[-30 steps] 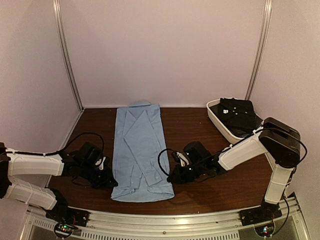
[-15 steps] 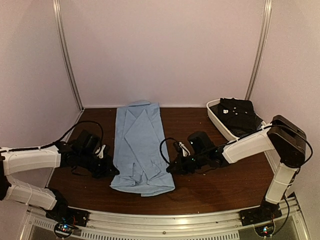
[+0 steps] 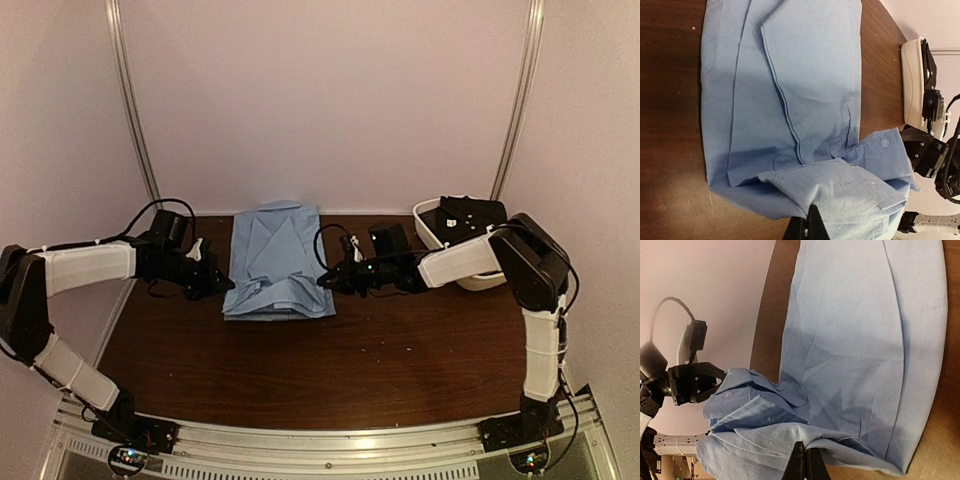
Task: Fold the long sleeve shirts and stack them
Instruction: Smooth out the 2/3-rectangle-folded shirt at the center of the board, then move the 2/3-rectangle-folded shirt to the center of the board.
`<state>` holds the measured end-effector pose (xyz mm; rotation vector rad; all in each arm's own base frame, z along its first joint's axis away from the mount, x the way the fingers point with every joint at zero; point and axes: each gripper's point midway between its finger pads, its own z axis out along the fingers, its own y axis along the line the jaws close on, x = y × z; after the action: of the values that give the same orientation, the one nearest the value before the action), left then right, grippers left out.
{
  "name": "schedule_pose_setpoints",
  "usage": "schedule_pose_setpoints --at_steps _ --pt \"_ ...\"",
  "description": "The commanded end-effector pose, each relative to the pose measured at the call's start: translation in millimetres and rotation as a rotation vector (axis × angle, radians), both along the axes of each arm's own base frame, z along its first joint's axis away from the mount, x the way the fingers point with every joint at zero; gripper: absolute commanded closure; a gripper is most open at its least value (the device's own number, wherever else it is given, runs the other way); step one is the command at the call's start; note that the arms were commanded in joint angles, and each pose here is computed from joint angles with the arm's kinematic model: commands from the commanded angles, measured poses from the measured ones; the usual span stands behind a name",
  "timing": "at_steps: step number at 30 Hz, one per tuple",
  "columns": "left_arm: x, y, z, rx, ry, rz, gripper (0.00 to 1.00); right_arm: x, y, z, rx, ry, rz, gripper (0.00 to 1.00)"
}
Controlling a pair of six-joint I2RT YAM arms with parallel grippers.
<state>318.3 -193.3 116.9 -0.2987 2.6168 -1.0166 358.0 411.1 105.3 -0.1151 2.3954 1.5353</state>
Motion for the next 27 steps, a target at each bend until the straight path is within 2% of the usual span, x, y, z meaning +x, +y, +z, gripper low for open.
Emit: schedule_pose_setpoints --at_steps 1,7,13,21,27 --pt "42 4 -13 -0.013 -0.044 0.005 1.00 48 3 -5 -0.004 -0.031 -0.052 1.00" --pt "84 9 -43 0.030 -0.041 0.055 1.00 85 -2 -28 -0.040 -0.035 -0.109 1.00" --pt "95 13 -64 0.056 -0.007 0.085 1.00 94 -7 -57 -0.095 -0.015 -0.119 1.00" --pt "62 16 -97 0.058 0.061 0.090 1.00 76 -9 -80 -0.168 -0.001 -0.096 1.00" --pt "24 15 -96 0.054 0.071 0.073 1.00 26 -5 -79 -0.212 -0.008 -0.053 1.00"
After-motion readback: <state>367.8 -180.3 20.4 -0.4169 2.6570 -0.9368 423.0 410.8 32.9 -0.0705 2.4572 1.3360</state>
